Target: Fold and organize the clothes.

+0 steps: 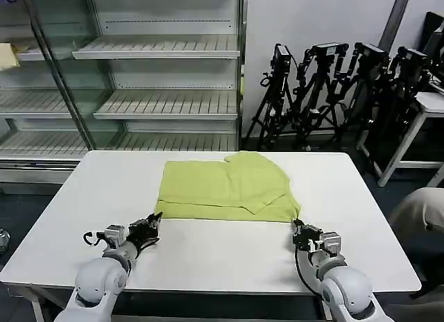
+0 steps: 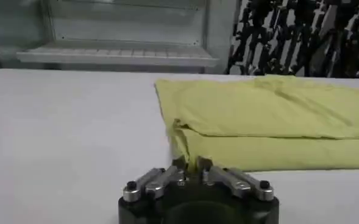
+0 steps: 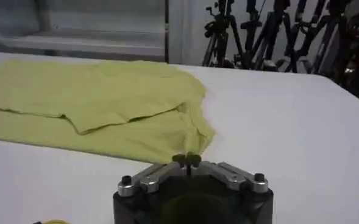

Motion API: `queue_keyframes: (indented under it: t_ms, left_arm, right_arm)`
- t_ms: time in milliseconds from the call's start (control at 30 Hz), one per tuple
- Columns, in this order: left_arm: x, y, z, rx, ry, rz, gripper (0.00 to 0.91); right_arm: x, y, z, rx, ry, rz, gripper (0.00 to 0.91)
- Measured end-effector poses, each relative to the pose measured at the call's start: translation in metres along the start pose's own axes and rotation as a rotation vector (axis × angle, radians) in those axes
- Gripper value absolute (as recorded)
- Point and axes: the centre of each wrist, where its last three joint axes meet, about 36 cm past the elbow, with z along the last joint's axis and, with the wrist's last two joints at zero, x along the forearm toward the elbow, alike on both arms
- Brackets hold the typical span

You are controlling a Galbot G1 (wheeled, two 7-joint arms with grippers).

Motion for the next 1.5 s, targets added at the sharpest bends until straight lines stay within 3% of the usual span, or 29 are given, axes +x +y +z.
queue_keyframes:
  t_ms: [733, 1333, 1367, 1400, 1433, 1500]
  left_arm:
    - [0.073, 0.008, 0.022, 0.019, 0.02, -0.014, 0.01]
    - [0.143, 0.003, 0.029, 0.029, 0.041, -0.015, 0.02]
    - [0.146, 0.002, 0.03, 0.031, 0.044, -0.012, 0.081]
    - [0.148, 0.001, 0.03, 0.033, 0.045, -0.011, 0.584]
    - [0.151, 0.0, 0.03, 0.031, 0.048, -0.01, 0.907]
    - [0.156, -0.001, 0.03, 0.03, 0.051, -0.007, 0.907]
  right_arm:
    - [0.095, 0.038, 0.018, 0.08, -0.005, -0.032, 0.0]
    - [0.16, 0.048, 0.026, 0.134, 0.023, -0.03, 0.0]
    - [0.162, 0.048, 0.026, 0.138, 0.028, -0.031, 0.091]
    - [0.164, 0.047, 0.026, 0.143, 0.03, -0.031, 0.695]
    - [0.166, 0.047, 0.025, 0.147, 0.029, -0.031, 0.907]
    - [0.168, 0.045, 0.023, 0.155, 0.024, -0.03, 0.907]
